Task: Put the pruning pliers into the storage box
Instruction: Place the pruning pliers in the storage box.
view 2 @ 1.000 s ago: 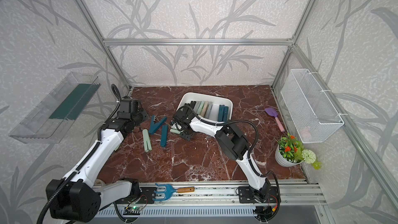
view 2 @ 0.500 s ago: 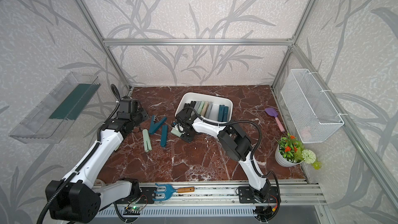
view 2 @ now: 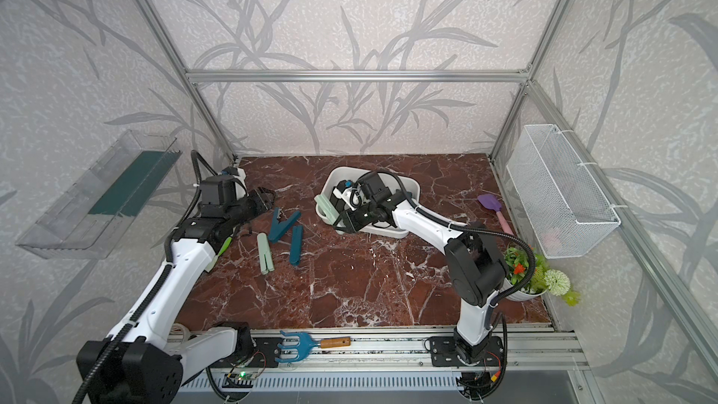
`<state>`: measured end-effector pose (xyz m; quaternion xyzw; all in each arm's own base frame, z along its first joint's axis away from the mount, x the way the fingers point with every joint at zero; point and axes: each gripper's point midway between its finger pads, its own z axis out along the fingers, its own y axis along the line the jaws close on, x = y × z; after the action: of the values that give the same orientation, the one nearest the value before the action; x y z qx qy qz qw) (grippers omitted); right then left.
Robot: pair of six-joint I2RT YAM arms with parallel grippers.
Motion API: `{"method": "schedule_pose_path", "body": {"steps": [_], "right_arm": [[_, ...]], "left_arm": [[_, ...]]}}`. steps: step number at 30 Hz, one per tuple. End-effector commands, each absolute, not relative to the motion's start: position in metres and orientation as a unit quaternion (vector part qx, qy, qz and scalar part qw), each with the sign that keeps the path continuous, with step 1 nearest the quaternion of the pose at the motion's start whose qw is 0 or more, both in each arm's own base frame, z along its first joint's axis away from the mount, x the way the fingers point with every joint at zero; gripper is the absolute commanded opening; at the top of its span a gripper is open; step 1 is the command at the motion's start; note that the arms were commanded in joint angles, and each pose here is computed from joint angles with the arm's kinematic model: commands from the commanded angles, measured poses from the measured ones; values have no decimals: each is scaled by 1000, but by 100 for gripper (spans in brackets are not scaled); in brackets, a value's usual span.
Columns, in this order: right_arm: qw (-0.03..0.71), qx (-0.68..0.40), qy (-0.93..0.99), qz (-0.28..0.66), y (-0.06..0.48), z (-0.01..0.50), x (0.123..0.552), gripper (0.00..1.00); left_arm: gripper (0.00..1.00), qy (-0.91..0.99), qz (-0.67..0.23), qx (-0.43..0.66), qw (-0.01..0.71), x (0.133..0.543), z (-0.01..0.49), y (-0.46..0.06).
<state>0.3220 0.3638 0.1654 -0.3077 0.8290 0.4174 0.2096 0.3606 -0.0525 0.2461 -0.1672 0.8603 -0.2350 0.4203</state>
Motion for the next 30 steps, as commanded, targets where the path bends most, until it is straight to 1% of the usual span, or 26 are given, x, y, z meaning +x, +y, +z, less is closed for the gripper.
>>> {"method": "schedule_pose_path", "body": {"steps": [1,5,8,14,19,24,27,30], "right_arm": [[223,-297,779,505,378,209,318,26],[218,-286,765,535,379,218,318,26],[210,-274,751,563,382,222,318,26],[200,-271,720,607,389,236,316,27],[181,-261,702,637,393,239,313,27],[173,-256,699,644,394,234,312,28],[168,-257,700,645,393,231,311,29],[161,-258,698,649,395,229,310,30]], "left_arm": [[57,843,-348,-99,399,364,265,-94],[62,807,-439,-74,388,371,280,-121],[63,797,-466,-54,380,371,285,-139],[66,800,-482,-20,357,368,281,-164],[67,799,-487,7,353,368,283,-182],[67,798,-491,12,349,371,282,-190],[60,795,-493,17,353,372,287,-193],[47,794,-495,19,353,372,288,-195]]}}
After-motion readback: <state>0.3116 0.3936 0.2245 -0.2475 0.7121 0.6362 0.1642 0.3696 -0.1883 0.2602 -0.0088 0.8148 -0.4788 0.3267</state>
